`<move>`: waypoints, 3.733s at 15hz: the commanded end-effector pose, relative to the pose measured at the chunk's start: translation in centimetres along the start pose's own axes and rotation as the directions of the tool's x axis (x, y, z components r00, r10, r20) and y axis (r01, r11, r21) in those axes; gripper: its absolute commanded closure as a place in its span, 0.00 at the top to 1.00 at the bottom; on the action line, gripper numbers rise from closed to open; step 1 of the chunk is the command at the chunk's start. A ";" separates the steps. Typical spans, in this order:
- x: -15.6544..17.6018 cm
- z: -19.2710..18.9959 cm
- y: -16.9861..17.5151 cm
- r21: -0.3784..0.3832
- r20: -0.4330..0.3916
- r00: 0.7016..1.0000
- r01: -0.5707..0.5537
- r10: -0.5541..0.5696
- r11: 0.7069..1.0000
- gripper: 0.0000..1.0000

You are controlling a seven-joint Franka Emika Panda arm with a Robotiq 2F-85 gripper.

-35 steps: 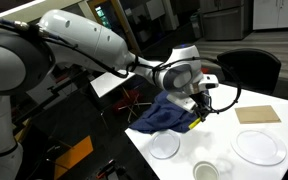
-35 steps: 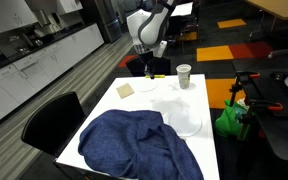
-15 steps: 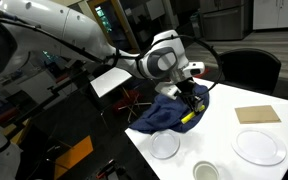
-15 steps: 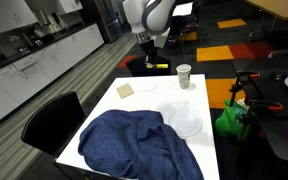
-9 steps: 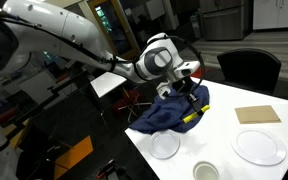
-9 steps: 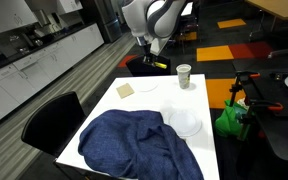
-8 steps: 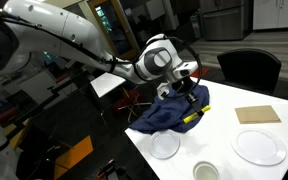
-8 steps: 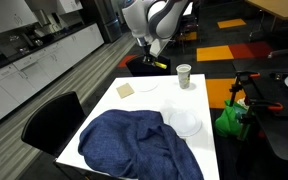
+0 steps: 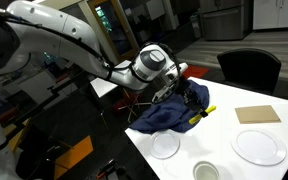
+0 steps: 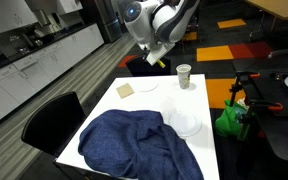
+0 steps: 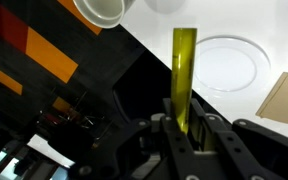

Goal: Pick up the marker and put it in the cup

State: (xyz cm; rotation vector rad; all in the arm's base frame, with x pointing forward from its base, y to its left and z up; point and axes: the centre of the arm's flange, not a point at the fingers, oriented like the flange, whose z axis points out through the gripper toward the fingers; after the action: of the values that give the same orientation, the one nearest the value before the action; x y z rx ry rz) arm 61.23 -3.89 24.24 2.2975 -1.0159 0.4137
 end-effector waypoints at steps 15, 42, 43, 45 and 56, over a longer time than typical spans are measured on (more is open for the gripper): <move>-3.7 -1.7 4.0 -0.409 -0.385 0.823 -0.558 0.418 0.722 0.19; -7.0 8.1 3.0 -0.357 -0.558 0.671 -0.726 0.489 0.588 0.05; -7.2 8.6 2.9 -0.358 -0.556 0.675 -0.721 0.485 0.593 0.05; -7.7 9.7 2.8 -0.358 -0.551 0.685 -0.710 0.477 0.607 0.05; -9.7 14.1 2.5 -0.415 -0.539 0.718 -0.681 0.440 0.603 0.05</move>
State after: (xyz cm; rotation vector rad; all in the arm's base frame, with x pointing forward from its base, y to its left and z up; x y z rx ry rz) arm 53.20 -8.22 10.05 1.1913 -1.4167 0.6644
